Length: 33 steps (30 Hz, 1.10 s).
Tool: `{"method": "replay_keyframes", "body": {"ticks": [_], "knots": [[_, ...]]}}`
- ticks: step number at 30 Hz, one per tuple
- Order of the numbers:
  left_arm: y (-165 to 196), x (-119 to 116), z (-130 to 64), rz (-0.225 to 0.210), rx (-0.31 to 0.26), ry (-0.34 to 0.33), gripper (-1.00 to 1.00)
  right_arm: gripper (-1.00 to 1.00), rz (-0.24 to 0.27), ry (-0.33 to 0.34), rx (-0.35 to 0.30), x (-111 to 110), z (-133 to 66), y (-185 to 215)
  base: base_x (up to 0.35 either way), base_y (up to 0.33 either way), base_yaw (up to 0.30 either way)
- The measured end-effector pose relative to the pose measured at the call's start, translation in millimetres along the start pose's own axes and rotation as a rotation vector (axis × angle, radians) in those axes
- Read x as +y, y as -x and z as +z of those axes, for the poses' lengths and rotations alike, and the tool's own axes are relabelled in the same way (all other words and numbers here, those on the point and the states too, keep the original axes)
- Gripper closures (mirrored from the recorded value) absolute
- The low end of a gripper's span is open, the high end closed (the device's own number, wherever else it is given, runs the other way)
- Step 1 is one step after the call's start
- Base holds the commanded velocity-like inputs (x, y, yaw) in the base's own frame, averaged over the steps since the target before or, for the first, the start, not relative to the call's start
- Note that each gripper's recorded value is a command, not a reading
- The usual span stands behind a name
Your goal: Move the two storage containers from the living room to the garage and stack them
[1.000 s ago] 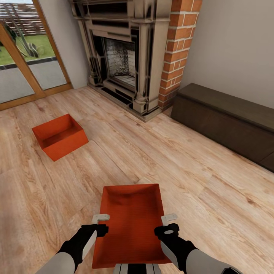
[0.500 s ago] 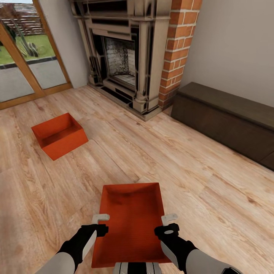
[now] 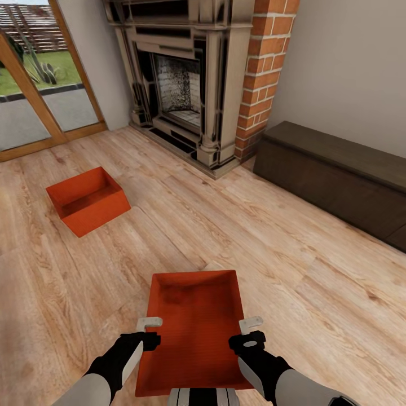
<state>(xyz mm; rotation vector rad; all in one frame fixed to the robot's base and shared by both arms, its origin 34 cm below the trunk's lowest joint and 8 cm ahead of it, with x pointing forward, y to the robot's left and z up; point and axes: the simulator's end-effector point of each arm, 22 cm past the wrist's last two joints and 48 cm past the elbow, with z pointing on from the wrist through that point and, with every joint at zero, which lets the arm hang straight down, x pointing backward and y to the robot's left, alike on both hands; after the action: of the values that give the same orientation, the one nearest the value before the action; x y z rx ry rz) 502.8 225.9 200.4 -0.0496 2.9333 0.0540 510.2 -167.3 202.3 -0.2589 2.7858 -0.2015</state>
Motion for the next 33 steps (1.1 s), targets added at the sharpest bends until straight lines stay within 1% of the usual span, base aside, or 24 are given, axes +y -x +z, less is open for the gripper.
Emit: {"method": "replay_keyframes", "body": {"ticks": [18,19,20,24,25,26,33], "knots": [[-1,0,0.1,0.004,0.002,0.001,-1.00,-1.00,0.000,0.000,0.000,0,0.0,0,0.000,0.000,0.000],[-2,0,0.2,0.004,0.004,0.002,1.00,-1.00,0.000,0.000,0.000,0,0.0,0,0.000,0.000,0.000],[-3,0,0.4,0.005,0.006,0.002,1.00,1.00,0.000,0.000,0.000,0,0.0,0,0.000,0.000,0.000],[-18,1,3.0,0.012,0.040,0.006,1.00,1.00,0.002,0.000,0.001,0,0.0,0,0.000,0.000,0.000],[-19,-2,3.0,-0.001,0.041,-0.002,1.00,1.00,-0.001,-0.005,0.001,-2,0.0,0,0.000,0.000,0.000],[-19,-3,3.0,-0.003,0.041,-0.006,1.00,1.00,-0.005,-0.009,0.000,-3,0.0,0,0.000,0.000,0.000],[-20,0,3.3,0.007,0.042,0.002,1.00,1.00,-0.009,-0.010,-0.002,-3,0.1,1,0.000,0.000,0.000]]}}
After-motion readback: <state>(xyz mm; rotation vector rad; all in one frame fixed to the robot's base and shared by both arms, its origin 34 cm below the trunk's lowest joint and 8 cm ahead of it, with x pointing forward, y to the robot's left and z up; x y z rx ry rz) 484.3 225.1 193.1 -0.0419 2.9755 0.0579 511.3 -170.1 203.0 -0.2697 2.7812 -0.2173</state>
